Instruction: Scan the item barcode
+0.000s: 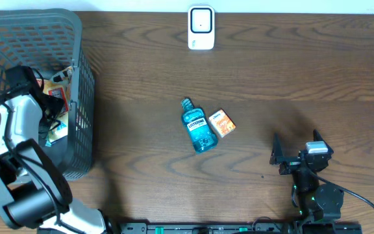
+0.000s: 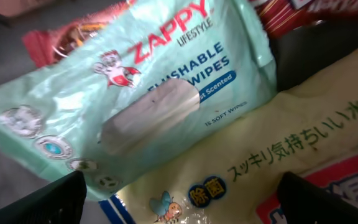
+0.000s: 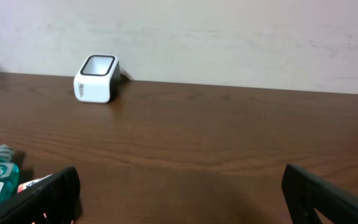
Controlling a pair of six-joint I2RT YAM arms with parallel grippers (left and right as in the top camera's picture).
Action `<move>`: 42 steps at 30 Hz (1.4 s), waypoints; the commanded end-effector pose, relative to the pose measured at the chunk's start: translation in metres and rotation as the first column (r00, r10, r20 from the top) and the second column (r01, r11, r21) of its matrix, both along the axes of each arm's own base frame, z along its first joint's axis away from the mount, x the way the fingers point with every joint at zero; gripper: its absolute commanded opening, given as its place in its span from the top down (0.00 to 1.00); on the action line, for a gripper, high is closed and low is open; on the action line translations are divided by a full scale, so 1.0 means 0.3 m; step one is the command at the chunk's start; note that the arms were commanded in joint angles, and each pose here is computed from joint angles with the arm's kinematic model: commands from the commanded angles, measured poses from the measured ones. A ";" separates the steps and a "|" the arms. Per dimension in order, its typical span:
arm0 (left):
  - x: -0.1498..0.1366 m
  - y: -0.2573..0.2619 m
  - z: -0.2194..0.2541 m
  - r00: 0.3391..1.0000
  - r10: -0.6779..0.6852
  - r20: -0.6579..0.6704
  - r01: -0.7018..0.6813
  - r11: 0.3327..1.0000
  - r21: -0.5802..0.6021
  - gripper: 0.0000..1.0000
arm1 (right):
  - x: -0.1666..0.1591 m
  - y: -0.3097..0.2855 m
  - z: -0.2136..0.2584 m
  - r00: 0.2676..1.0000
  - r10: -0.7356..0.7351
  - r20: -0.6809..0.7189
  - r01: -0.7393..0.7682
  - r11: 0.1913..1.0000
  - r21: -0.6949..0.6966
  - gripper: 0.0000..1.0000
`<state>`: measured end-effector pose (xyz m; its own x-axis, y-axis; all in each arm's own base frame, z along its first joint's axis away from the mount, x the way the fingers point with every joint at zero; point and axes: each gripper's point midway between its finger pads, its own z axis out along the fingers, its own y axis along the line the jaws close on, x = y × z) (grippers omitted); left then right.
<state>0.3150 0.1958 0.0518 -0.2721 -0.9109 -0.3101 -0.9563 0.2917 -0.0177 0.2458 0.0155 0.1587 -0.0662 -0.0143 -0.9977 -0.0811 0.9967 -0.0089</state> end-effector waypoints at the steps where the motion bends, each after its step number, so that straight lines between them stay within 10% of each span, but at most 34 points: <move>1: -0.027 0.004 -0.051 0.999 0.013 -0.048 -0.014 1.000 -0.016 0.02 | 0.000 -0.001 -0.005 1.000 0.000 -0.004 0.000 1.000 -0.015 0.01; 37: -0.087 0.055 -0.137 0.991 0.071 -0.113 -0.077 0.996 -0.048 0.03 | 0.000 -0.001 -0.005 1.000 0.000 -0.004 0.000 1.000 -0.015 0.01; 42: -0.100 0.048 -0.197 0.985 0.068 -0.157 -0.079 0.995 -0.068 0.67 | 0.000 -0.001 -0.005 1.000 0.000 -0.004 0.000 1.000 -0.015 0.01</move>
<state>0.2987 0.2194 0.0252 -0.2166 -0.9345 -0.2824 -0.9760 0.2137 0.0416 0.2458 0.0155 0.1587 -0.0662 -0.0143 -0.9977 -0.0811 0.9967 -0.0089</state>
